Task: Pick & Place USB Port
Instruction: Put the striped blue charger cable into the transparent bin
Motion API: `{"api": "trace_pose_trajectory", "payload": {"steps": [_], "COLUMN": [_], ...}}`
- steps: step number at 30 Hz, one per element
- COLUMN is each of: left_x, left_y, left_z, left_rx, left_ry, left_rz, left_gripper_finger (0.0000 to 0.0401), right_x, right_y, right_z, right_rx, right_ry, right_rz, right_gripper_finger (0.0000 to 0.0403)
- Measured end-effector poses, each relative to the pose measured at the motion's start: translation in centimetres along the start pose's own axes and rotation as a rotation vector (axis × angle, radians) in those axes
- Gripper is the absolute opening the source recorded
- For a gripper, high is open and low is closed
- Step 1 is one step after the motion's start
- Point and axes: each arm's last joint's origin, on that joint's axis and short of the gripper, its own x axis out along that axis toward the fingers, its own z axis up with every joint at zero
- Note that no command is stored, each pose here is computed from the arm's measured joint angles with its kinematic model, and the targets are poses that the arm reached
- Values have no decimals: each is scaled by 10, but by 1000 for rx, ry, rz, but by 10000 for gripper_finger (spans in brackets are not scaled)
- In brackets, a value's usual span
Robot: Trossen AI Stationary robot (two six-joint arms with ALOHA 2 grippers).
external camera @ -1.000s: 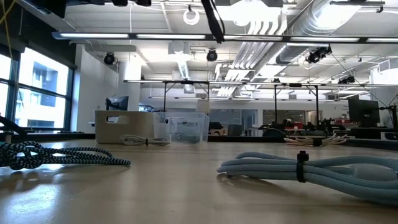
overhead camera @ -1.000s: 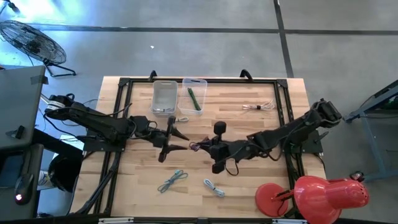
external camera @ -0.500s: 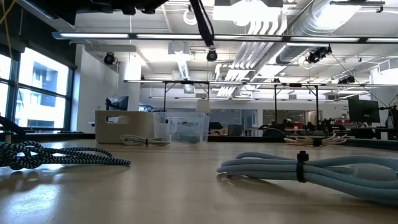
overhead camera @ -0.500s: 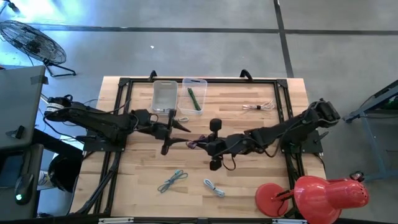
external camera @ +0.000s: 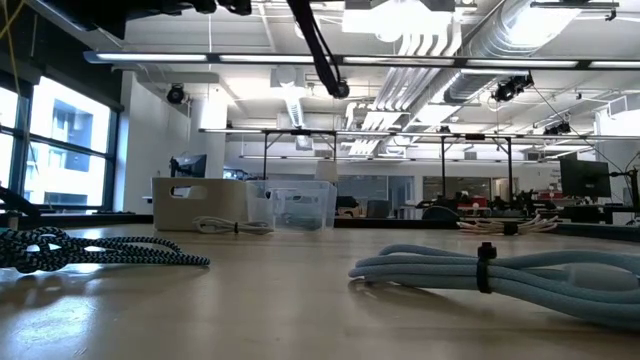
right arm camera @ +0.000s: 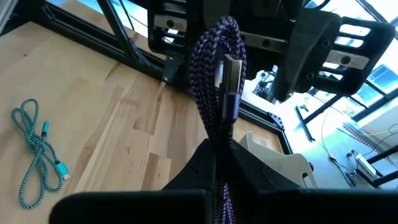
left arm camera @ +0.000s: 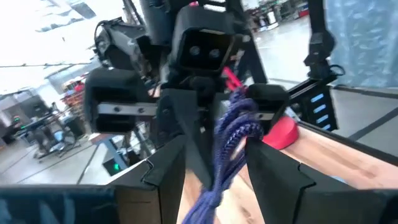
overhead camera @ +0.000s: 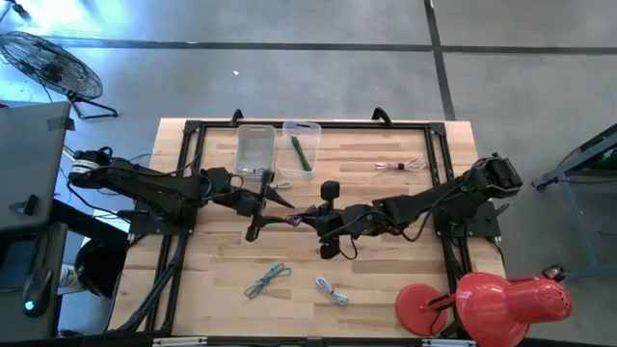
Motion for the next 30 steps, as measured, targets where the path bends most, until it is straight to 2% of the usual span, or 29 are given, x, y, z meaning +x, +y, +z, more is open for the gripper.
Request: {"api": "trace_pose_trajectory", "payload": {"steps": [20, 30], "left_x": [0, 0], "left_y": [-5, -3], "left_z": [-3, -2], "left_rx": [-19, -7], "left_ry": [-6, -4], "left_rz": [-128, -79], "left_gripper_finger": [165, 165], "right_x": [4, 4], "right_y": [-7, -7], "right_z": [-3, -3], "right_rx": [6, 16], "right_ry": [4, 2], "right_rz": [9, 7], "right_gripper_finger": [8, 8]}}
